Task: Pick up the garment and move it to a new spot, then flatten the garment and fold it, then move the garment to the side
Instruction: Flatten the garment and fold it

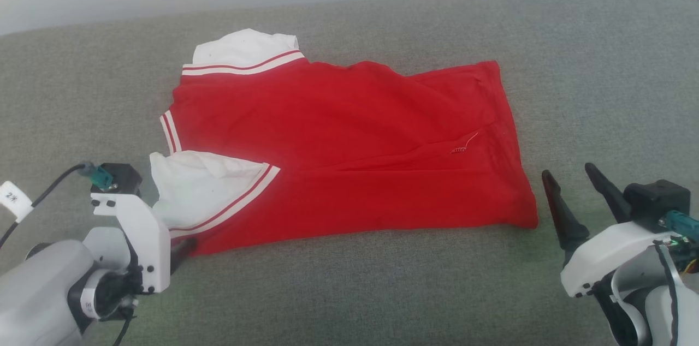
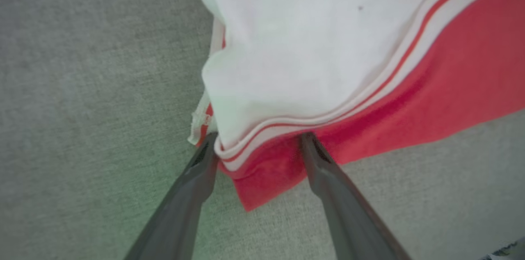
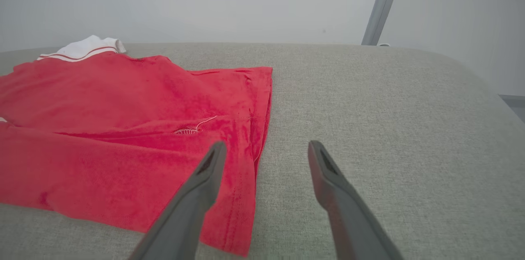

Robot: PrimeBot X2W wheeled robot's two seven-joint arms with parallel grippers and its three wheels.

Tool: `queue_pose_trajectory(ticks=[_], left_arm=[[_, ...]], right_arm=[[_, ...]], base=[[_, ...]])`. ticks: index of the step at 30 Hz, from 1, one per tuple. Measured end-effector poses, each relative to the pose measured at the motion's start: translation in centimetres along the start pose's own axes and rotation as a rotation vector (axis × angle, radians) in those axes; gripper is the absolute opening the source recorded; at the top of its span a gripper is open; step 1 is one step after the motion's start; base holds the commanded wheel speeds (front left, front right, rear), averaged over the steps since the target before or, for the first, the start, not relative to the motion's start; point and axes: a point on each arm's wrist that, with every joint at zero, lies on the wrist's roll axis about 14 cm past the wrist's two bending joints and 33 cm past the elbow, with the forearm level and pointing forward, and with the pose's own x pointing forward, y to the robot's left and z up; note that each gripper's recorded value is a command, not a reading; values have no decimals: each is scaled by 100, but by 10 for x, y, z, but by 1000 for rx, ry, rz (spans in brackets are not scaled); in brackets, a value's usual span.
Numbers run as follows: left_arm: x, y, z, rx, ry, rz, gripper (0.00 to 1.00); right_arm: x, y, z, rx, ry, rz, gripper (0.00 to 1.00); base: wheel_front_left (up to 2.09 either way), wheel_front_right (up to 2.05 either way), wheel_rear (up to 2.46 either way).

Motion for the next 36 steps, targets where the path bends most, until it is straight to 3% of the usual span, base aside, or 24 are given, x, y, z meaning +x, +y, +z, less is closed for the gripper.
queue_pose_trajectory(ticks=[2, 3, 4, 19, 30, 32, 36], left_arm=[[3, -1, -2, -15, 22, -6, 56], [5, -2, -3, -16, 33, -10, 22], [5, -3, -4, -18, 42, -16, 0], [10, -6, -4, -33, 41, -56, 0], [12, -3, -4, -51, 29, -69, 0], [12, -2, -4, -55, 25, -70, 0], [11, 0, -3, -61, 12, -69, 0]], right_arm=[[0, 2, -4, 4, 24, 5, 100], [-1, 4, -7, 10, 42, 12, 100], [-1, 5, -11, 14, 61, 18, 100], [11, 15, -65, 78, 482, 98, 100], [31, 28, -94, 30, 720, 155, 100], [32, 30, -97, -2, 757, 172, 0], [37, 32, -97, -11, 774, 192, 0]], base=[[0, 0, 0], [0, 0, 0], [0, 0, 0], [0, 0, 0], [0, 0, 0], [0, 0, 0], [0, 0, 0]])
